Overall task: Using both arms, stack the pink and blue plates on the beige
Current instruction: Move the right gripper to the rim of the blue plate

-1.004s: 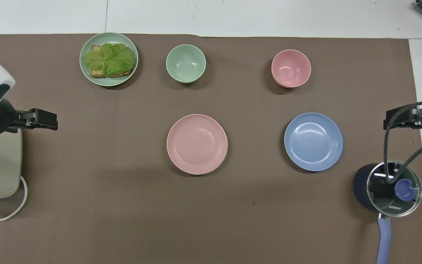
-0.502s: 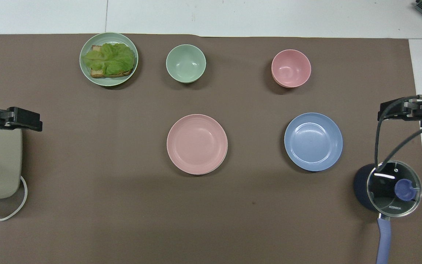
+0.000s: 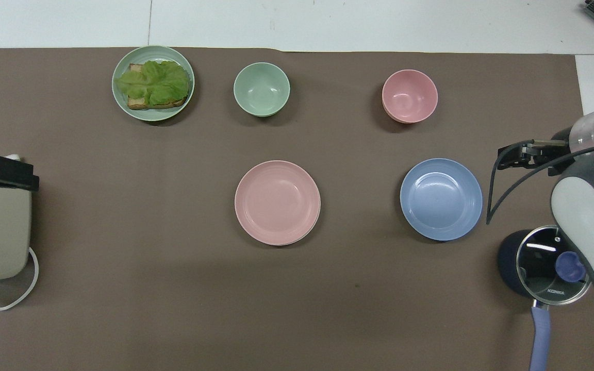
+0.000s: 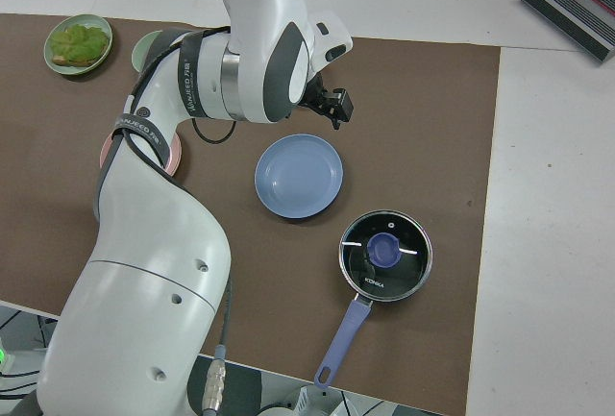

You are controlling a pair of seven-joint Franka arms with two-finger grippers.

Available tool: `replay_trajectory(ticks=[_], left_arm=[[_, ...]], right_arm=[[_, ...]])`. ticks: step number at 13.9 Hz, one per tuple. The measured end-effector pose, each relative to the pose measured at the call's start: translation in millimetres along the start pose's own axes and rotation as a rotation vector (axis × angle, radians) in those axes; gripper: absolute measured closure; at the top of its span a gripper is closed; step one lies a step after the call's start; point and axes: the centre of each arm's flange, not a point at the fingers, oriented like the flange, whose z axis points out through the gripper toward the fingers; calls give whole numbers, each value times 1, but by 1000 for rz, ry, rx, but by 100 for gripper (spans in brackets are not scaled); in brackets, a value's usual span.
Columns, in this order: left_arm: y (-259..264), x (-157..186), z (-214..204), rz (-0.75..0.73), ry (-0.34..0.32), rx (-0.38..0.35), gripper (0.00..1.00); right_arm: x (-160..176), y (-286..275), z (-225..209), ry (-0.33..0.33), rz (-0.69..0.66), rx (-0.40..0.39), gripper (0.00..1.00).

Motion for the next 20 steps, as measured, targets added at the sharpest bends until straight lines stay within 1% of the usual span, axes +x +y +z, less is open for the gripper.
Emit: replay_trajectory(ticks=[2, 4, 8, 11, 15, 20], left_arm=[[2, -5, -5, 4, 0, 1, 0], [6, -8, -4, 11, -17, 4, 0], [2, -9, -3, 3, -25, 4, 0], [-10, -8, -4, -20, -26, 2, 0], [-12, -8, -4, -23, -26, 2, 0], [-12, -8, -4, -23, -26, 2, 0]], right_arm=[[6, 13, 34, 1, -10, 2, 0], [9, 18, 60, -5, -11, 3, 0], [4, 19, 105, -12, -19, 6, 0], [-2, 21, 130, -11, -22, 8, 0], [-4, 31, 166, -19, -23, 11, 0], [-7, 42, 194, -51, -41, 14, 3]])
